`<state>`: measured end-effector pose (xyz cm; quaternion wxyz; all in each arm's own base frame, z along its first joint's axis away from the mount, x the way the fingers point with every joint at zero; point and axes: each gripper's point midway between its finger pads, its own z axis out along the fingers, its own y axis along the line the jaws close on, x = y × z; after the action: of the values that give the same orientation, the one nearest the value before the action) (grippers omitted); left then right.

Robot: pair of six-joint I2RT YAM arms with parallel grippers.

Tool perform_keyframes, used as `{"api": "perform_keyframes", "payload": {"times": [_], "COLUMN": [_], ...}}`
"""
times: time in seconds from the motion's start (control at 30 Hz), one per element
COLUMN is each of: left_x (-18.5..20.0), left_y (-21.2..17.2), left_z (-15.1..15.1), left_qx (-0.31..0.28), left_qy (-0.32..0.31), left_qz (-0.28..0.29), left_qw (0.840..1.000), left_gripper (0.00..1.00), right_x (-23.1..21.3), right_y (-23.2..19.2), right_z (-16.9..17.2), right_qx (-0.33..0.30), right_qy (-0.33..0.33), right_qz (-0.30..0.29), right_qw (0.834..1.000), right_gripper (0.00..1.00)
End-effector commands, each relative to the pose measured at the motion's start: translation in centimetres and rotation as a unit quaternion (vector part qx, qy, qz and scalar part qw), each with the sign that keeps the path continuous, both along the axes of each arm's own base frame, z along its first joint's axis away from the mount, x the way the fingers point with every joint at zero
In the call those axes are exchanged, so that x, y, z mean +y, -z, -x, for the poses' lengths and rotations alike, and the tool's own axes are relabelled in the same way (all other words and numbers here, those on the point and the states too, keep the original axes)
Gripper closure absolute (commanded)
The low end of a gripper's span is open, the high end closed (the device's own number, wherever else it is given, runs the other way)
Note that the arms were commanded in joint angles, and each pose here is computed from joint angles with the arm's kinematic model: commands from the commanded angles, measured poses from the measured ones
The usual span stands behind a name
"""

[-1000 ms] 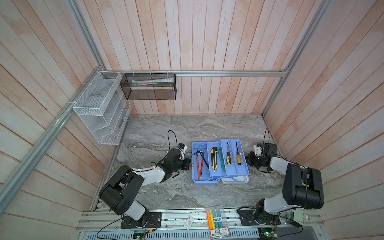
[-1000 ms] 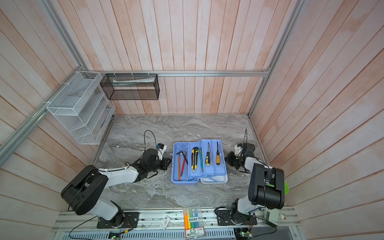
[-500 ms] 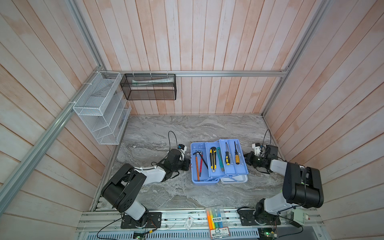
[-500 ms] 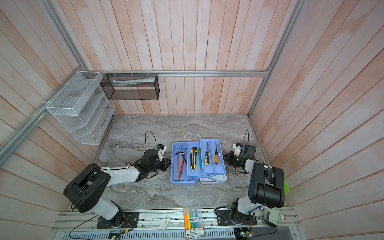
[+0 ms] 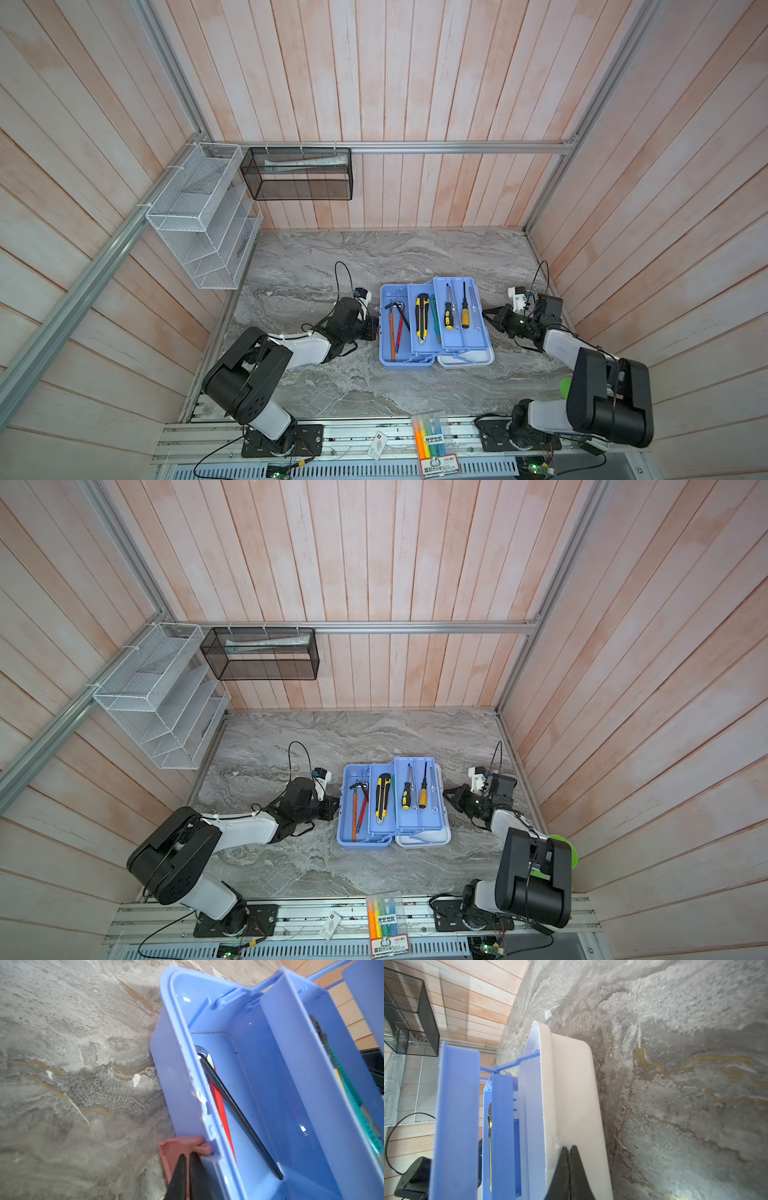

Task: Pack the tool kit
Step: 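Lift and swing the white lid up over the tray with the right gripper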

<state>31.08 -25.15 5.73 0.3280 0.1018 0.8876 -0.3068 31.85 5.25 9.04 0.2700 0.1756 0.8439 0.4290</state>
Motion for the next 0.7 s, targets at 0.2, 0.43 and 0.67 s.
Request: {"api": "perform_keyframes", "payload": {"times": [0.2,0.43,0.67], "left_x": [-2.5,-2.3,-2.0], "left_y": [-2.4,-2.3,-2.3], "left_z": [-0.2,-0.2,-0.2], "left_qx": [-0.032,-0.031,-0.035], "left_qy": [0.042,0.039,0.035], "left_qz": [0.038,0.033,0.031], "left_qw": [0.998,0.998,0.998], "left_gripper": [0.91,0.91,0.91], "right_x": [5.3,7.2,9.0], "right_y": [-5.3,-8.8,-10.2], "right_z": [2.0,2.5,3.1], "right_qx": [-0.027,-0.046,-0.055], "right_qy": [-0.103,-0.123,-0.132], "right_qz": [-0.045,-0.017,-0.008], "right_qw": [0.993,0.991,0.990], "right_gripper": [1.00,1.00,1.00]}}
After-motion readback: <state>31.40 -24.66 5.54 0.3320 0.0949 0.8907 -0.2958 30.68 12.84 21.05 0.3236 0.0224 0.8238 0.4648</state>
